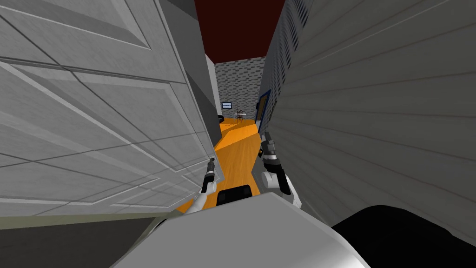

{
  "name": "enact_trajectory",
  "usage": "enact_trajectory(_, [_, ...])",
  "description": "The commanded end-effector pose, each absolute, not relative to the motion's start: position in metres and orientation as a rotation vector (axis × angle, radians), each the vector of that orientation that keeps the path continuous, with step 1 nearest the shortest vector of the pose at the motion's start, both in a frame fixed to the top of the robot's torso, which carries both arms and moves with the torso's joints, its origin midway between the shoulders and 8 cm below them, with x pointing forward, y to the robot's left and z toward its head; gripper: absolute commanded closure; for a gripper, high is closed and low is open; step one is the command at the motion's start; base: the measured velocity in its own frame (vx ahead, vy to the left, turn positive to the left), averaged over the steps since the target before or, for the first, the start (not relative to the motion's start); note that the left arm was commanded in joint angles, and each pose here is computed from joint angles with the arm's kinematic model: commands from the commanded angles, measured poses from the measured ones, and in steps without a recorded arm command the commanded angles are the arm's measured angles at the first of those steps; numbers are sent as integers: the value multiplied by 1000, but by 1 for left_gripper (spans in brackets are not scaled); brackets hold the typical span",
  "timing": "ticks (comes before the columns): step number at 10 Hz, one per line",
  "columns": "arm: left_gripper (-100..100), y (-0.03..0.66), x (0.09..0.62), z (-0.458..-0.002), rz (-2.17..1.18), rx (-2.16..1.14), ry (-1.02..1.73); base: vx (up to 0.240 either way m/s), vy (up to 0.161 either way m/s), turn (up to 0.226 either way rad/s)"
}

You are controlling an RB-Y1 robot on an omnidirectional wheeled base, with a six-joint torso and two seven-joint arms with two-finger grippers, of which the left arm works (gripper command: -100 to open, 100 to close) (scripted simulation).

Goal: Push the door open

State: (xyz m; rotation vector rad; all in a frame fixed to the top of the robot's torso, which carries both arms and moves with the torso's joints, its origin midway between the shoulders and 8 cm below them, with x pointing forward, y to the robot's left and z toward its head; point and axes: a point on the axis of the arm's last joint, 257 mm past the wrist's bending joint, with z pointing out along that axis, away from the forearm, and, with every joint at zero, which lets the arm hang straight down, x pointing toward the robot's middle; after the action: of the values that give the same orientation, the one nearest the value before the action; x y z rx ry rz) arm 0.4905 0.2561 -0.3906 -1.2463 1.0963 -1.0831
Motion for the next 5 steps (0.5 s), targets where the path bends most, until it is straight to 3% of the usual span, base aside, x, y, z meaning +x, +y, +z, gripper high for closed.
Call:
enact_trajectory(1, [100, 256, 491, -391, -1082, -1247, 1098, -30, 1, -12])
enact_trajectory(5, [100, 256, 491, -391, -1082, -1247, 1098, -10, 0, -1])
